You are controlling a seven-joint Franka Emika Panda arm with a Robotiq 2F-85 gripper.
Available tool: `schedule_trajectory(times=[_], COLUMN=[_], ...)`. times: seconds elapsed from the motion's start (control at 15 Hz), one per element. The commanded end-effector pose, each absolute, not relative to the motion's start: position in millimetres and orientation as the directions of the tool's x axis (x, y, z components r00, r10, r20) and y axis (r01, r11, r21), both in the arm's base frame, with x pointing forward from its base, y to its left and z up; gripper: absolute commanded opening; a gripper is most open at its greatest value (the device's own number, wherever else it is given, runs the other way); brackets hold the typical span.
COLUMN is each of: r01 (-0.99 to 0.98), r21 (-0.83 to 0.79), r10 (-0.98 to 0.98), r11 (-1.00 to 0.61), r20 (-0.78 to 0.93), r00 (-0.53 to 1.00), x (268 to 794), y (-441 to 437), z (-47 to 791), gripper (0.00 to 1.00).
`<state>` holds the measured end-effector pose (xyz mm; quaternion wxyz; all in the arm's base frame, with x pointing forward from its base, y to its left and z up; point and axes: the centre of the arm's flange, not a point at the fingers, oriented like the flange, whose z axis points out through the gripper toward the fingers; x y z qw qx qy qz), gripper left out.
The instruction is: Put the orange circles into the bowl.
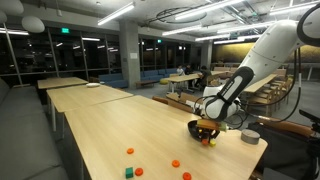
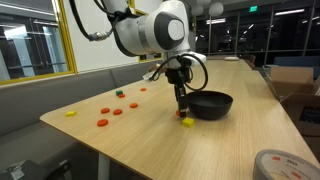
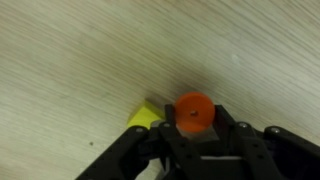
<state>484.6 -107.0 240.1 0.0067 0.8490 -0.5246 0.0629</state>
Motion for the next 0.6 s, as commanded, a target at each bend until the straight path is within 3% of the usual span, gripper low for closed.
schedule_trajectory(times=[0.0,0.53], r01=[-0.858,-0.811], r21=[-0.129,-0.185], r10=[-0.860,-0.825], r11=[-0.498,-0.555], r20=[0.201,0.247], r00=[0.469,0.508], x=[483,491], y=[-110,-110], z=[272,295], gripper=[0.24,0.24])
